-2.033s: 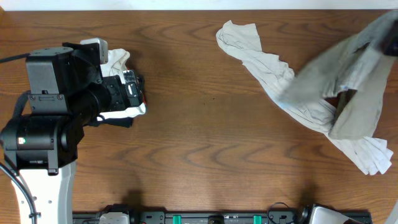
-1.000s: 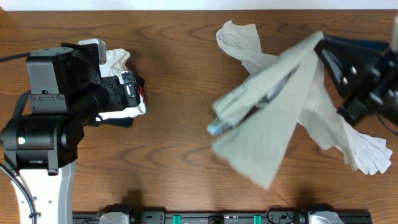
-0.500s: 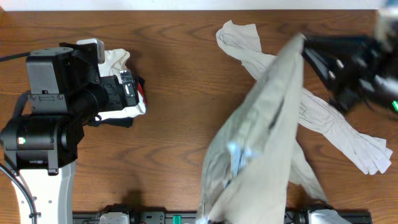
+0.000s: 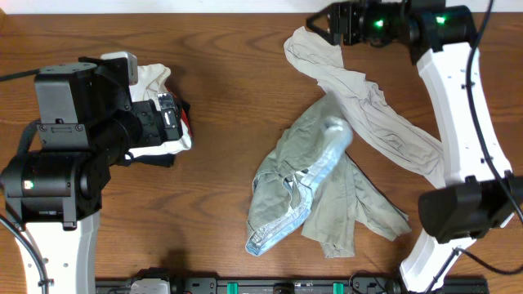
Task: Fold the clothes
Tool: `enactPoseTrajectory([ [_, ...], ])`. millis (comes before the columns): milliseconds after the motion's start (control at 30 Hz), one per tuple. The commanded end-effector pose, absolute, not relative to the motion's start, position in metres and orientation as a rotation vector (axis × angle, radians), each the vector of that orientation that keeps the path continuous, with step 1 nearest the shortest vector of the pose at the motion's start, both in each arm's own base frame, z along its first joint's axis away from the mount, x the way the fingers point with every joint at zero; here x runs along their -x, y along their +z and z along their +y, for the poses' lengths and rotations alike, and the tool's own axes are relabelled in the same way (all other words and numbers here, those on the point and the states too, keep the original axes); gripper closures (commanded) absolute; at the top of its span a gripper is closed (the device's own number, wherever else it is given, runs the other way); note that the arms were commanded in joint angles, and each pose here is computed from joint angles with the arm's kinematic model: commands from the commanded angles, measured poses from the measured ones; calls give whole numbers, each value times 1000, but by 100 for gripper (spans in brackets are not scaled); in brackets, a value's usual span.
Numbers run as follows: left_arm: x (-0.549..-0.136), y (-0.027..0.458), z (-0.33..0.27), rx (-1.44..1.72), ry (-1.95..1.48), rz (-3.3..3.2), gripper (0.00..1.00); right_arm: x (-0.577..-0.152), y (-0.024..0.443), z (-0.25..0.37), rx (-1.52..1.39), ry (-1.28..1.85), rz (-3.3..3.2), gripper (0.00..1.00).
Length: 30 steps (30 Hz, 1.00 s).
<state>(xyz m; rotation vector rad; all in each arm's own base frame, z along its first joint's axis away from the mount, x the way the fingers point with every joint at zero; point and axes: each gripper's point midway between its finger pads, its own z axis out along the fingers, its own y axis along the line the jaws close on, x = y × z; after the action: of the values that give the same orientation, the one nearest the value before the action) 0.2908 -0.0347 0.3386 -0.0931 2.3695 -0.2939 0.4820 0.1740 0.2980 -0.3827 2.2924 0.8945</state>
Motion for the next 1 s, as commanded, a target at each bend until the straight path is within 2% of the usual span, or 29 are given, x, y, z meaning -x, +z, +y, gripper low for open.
enactPoseTrajectory([
  [0, -289, 342, -33, 78, -274, 2363, 2, -491, 283, 117, 217, 627, 2394, 36],
  [200, -289, 342, -33, 79, -274, 2361, 2, -476, 183, 88, 51, 394, 2756, 32],
  [300, -289, 342, -33, 79, -274, 2363, 2, -480, 135, 91, 29, 334, 2861, 34],
  [433, -287, 340, -33, 80, -274, 2373, 2, -485, 86, 104, 22, 335, 2941, 38],
  [533, -286, 339, -33, 81, -274, 2378, 2, -495, 55, 100, -35, 266, 2961, 29],
  [633, -286, 340, -33, 81, -274, 2377, 2, -502, 30, 80, -123, 88, 2969, 31],
  [667, -286, 340, -33, 81, -274, 2377, 2, -502, 23, 70, -154, 29, 2974, 36],
  [767, -286, 340, -33, 81, -274, 2377, 2, -496, 5, 37, -243, -169, 3002, 69],
  [833, -286, 340, -33, 81, -274, 2377, 2, -487, -3, 9, -339, -287, 3025, 84],
  [900, -286, 340, -33, 81, -274, 2377, 2, -476, -7, -23, -451, -399, 3043, 93],
  [967, -286, 340, -33, 81, -274, 2377, 2, -463, -8, -56, -580, -476, 3056, 98],
])
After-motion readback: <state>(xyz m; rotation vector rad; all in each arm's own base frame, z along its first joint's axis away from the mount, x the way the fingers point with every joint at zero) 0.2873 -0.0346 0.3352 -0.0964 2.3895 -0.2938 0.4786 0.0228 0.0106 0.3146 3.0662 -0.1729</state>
